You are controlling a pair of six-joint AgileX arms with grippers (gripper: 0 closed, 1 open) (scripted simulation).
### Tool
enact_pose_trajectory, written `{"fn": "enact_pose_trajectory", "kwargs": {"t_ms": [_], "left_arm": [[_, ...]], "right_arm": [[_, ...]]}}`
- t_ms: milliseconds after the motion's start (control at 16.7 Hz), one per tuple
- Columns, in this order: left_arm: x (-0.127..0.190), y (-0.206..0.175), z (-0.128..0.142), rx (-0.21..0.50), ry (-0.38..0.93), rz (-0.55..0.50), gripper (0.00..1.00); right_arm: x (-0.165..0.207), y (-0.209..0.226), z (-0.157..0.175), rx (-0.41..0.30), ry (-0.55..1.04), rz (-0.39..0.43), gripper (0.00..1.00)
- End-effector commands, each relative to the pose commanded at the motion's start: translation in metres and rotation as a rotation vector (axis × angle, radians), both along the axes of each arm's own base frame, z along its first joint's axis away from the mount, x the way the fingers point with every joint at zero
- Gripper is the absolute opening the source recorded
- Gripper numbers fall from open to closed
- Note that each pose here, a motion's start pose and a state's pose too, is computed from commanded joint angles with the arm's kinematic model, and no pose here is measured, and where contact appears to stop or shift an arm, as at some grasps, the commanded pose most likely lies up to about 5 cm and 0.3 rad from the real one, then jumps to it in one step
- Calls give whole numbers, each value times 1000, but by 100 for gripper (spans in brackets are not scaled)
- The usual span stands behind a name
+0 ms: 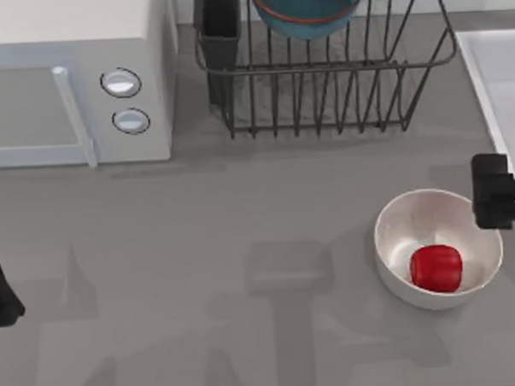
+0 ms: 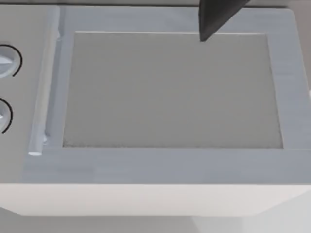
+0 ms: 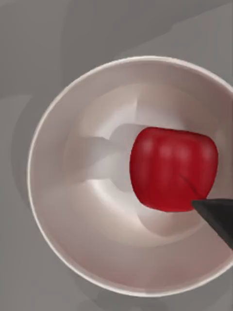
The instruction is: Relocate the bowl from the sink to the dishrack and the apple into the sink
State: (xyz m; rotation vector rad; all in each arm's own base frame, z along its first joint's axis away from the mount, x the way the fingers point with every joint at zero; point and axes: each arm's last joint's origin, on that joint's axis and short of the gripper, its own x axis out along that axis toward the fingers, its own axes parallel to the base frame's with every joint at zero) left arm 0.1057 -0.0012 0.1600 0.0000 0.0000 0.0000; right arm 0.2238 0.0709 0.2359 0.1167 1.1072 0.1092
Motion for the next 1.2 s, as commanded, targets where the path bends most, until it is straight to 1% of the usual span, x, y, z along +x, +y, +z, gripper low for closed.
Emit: {"fn": "enact_pose_trajectory", "kwargs": {"t_ms": [120, 240, 480, 660, 960, 1080, 1200], "left_arm": [[0, 0, 0, 0, 0, 0, 100], [0, 0, 0, 0, 0, 0, 100], [0, 0, 0, 0, 0, 0, 100], [0, 0, 0, 0, 0, 0, 100], [0, 0, 0, 0, 0, 0, 100], [0, 0, 0, 0, 0, 0, 100], [0, 0, 0, 0, 0, 0, 100]], "right_arm": [[24, 20, -8, -33, 156, 2, 100], [43, 38, -15, -68, 275, 1, 100], [70, 68, -30, -129, 422, -3, 100], [77, 77, -36, -151, 461, -5, 100], [77, 75, -37, -148, 460, -9, 100], [78, 75, -47, -151, 463, -10, 100], [80, 77, -67, -150, 461, -10, 100]]}}
